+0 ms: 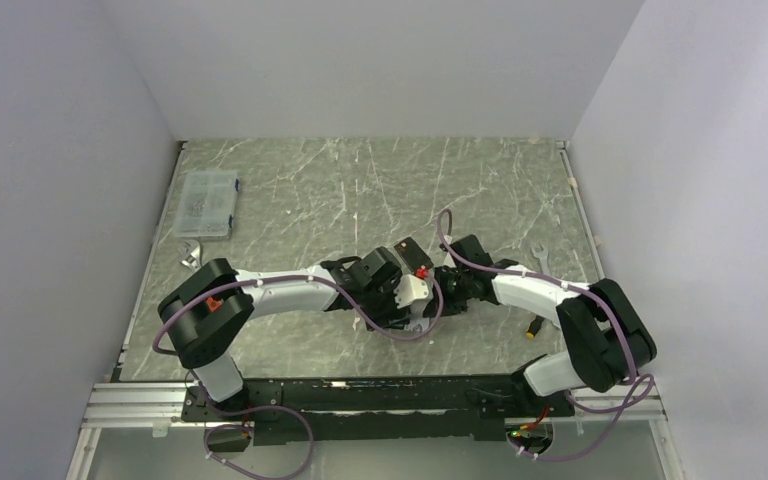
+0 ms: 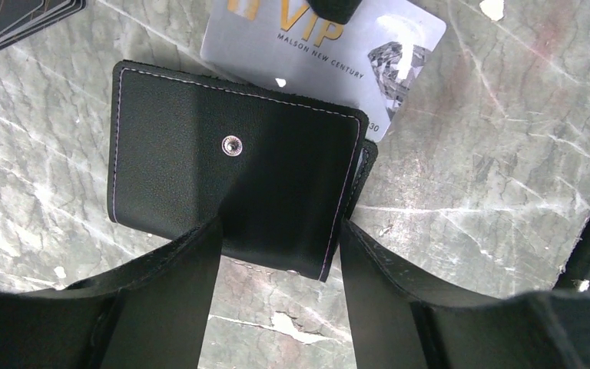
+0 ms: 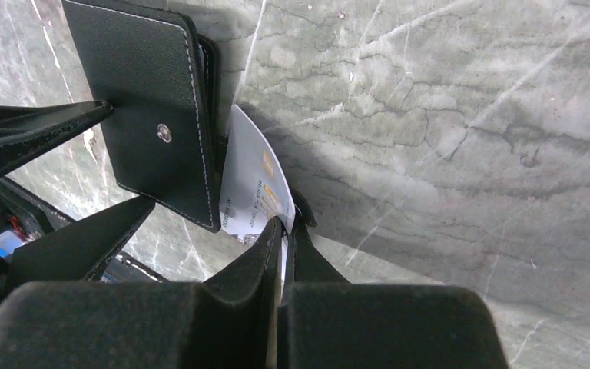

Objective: Put the credit cards into the card holder
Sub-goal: Turn over the card holder at the center of the board.

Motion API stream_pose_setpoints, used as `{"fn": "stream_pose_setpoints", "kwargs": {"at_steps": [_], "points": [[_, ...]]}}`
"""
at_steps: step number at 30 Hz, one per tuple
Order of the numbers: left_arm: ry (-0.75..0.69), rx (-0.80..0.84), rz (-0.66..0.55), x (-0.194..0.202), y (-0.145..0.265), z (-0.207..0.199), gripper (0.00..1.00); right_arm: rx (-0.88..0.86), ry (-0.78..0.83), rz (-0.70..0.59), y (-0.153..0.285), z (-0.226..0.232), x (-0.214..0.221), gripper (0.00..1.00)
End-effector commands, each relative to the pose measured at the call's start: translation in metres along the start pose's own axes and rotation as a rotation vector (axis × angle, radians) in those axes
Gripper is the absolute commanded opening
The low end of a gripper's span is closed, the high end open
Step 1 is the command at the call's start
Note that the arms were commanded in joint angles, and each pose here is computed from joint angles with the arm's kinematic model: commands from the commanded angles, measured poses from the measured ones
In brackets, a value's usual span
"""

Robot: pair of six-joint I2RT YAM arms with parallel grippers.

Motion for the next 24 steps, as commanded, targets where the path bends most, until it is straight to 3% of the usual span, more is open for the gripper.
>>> {"fn": "stream_pose_setpoints", "kwargs": {"at_steps": [1,11,20,24], "points": [[-0.082,0.015,-0.019,-0.005,0.006,-0.011,0.63,0.089,-0.016,0.047,-0.011,-0.020,0.013,0.00],[-0.096,-0.143,-0.036,-0.015,0.010,0.005,0.56,0.086,-0.018,0.029,-0.010,-0.018,0.009,0.00],[0.009,-0.265,-0.061,-0.020,0.025,0.030,0.42,0.100,-0.035,0.040,-0.013,-0.023,0.014,0.00],[0.134,-0.272,-0.077,-0.015,0.037,0.047,0.33,0.115,-0.045,0.045,-0.015,-0.027,0.017,0.00]]}}
Point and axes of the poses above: each gripper's point midway between its finger pads, its own y axis back along the fingers, its own z axis along the line the jaws close on, x = y × z, the point moved 6 cm from there along y, back along the fingers, and after that the axes turned 3 degrees about y, right-handed, at the moved point
